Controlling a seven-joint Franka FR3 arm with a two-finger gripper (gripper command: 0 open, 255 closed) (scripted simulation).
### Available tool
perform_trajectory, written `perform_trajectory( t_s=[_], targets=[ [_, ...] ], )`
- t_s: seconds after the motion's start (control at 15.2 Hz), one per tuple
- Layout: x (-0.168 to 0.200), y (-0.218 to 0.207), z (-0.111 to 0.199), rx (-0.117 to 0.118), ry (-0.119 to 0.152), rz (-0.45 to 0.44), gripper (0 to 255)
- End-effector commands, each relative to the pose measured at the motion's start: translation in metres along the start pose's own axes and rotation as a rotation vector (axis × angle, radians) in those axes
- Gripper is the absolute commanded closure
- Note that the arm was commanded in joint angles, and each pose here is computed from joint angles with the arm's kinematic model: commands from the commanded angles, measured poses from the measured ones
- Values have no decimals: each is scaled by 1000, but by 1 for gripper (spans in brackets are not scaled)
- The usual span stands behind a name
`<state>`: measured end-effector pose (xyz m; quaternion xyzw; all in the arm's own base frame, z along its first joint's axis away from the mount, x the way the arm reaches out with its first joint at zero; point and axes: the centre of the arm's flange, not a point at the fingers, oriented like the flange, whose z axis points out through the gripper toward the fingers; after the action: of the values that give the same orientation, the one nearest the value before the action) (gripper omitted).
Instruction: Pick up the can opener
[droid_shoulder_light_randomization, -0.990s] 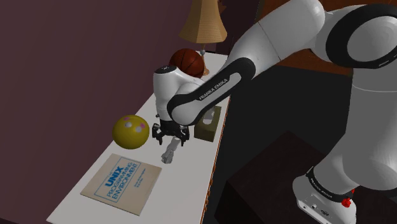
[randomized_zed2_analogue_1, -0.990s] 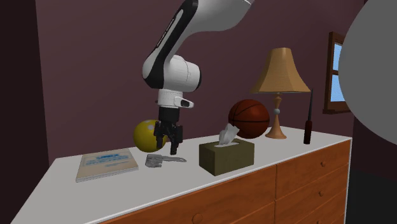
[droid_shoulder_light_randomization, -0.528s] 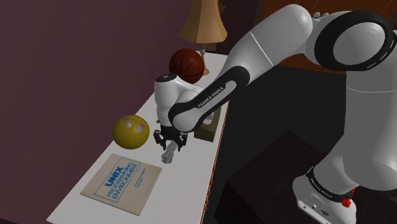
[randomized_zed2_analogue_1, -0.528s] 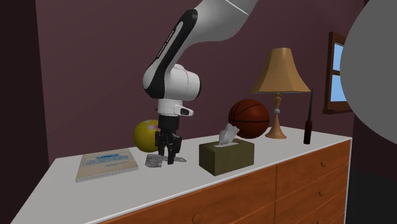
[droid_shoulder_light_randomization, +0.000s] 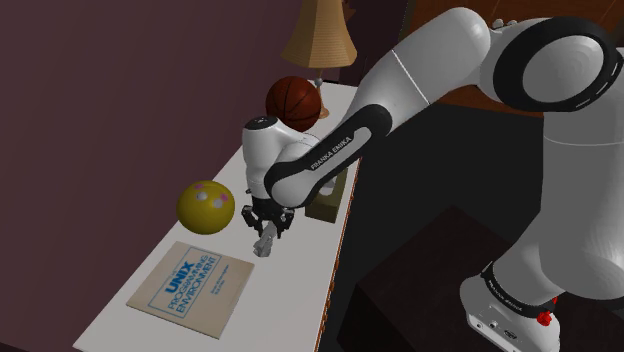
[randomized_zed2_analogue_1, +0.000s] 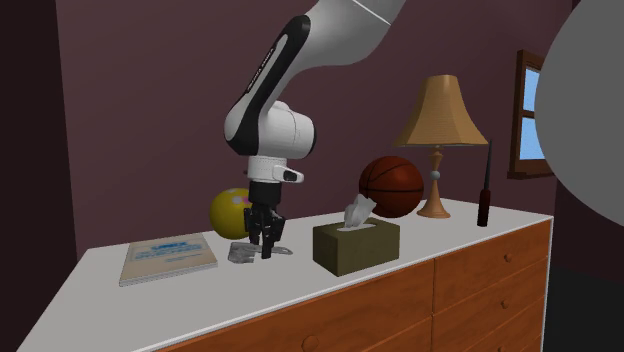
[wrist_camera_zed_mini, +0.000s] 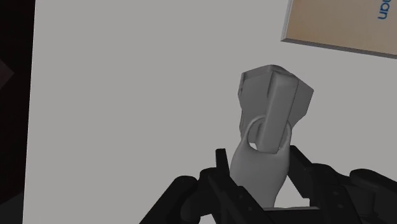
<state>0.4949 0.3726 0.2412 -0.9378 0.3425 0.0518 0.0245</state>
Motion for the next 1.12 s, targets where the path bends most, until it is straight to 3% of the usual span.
perform_trajectory(
  t_s=[0.0,1.06],
  targets=[
    [0,1,0,-1,0,1,255],
    [-9,0,-80,-1,0,1,255]
  ],
)
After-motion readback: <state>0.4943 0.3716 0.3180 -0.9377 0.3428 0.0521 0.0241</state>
